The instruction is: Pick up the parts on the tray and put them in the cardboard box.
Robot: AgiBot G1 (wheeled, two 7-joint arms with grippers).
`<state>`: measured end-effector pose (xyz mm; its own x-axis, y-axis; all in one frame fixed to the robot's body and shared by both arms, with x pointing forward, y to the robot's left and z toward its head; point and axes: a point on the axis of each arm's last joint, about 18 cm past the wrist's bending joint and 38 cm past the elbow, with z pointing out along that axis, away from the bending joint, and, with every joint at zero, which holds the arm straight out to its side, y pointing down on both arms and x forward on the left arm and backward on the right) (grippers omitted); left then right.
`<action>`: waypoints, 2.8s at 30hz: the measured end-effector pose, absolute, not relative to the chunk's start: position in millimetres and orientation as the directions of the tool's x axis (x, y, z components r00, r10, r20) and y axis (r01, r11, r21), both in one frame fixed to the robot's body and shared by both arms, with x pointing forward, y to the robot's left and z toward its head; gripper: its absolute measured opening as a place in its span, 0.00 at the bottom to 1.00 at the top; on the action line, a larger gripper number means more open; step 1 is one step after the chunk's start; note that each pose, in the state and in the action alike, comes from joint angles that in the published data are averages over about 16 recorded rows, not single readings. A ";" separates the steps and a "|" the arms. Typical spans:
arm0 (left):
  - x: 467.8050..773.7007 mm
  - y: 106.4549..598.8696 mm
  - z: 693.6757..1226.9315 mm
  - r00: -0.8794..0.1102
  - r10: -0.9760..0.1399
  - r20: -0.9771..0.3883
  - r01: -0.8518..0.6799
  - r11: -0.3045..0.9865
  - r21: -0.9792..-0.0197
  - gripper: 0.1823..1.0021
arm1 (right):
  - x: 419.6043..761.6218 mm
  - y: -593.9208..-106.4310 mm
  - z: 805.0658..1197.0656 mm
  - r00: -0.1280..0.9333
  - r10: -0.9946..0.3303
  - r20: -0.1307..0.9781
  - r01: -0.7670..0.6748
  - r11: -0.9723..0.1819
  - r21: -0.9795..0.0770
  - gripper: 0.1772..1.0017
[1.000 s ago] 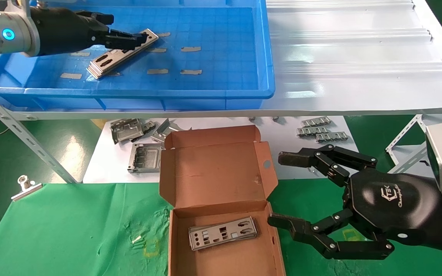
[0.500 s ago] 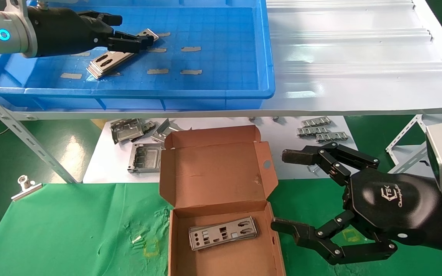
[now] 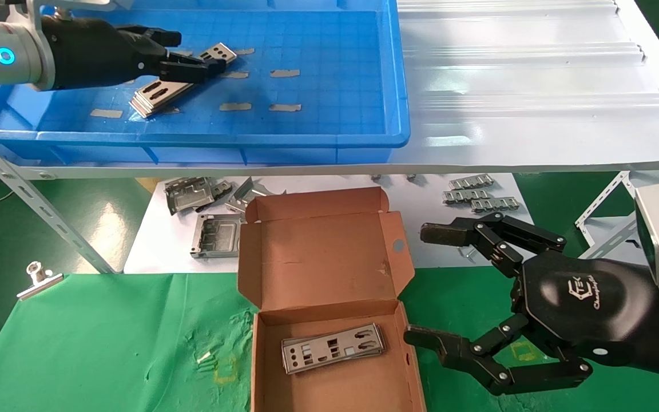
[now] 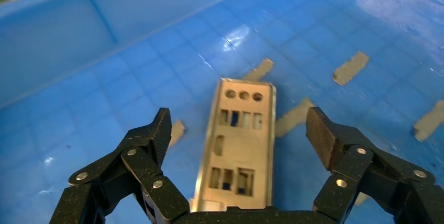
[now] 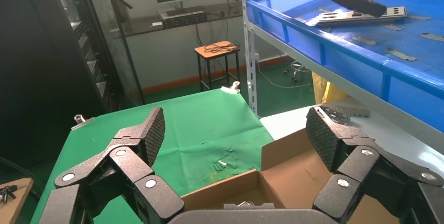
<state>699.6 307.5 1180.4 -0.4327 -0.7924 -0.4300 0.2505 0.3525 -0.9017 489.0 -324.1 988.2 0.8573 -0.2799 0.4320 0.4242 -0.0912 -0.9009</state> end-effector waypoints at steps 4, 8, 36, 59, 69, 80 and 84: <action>699.6 306.9 1178.1 -0.440 -0.790 -0.427 0.241 0.355 -0.903 0.91 | 489.0 -324.1 988.2 0.857 -0.280 0.432 0.424 -0.091 -0.901 1.00; 699.1 306.6 1177.0 -0.445 -0.787 -0.427 0.235 0.357 -0.904 0.85 | 489.0 -324.1 988.2 0.857 -0.280 0.432 0.424 -0.091 -0.901 1.00; 688.2 310.7 1195.4 -0.435 -0.777 -0.455 0.289 0.358 -0.888 0.32 | 489.0 -324.1 988.2 0.857 -0.280 0.432 0.424 -0.091 -0.901 1.00; 609.4 271.8 1192.8 -0.699 -0.419 -0.580 0.478 0.328 -0.814 0.32 | 489.0 -324.1 988.2 0.857 -0.280 0.432 0.424 -0.091 -0.901 1.00; 587.0 262.7 1144.8 -0.744 -0.242 -0.623 0.538 0.336 -0.773 0.32 | 489.0 -324.1 988.2 0.857 -0.280 0.432 0.424 -0.091 -0.901 1.00; 587.4 241.3 1030.8 -0.825 -0.148 -0.545 0.460 0.384 -0.801 0.32 | 489.0 -324.1 988.2 0.857 -0.280 0.432 0.424 -0.091 -0.901 1.00; 604.7 228.7 988.9 -0.830 -0.163 -0.533 0.433 0.415 -0.800 0.32 | 489.0 -324.1 988.2 0.857 -0.280 0.432 0.424 -0.091 -0.901 1.00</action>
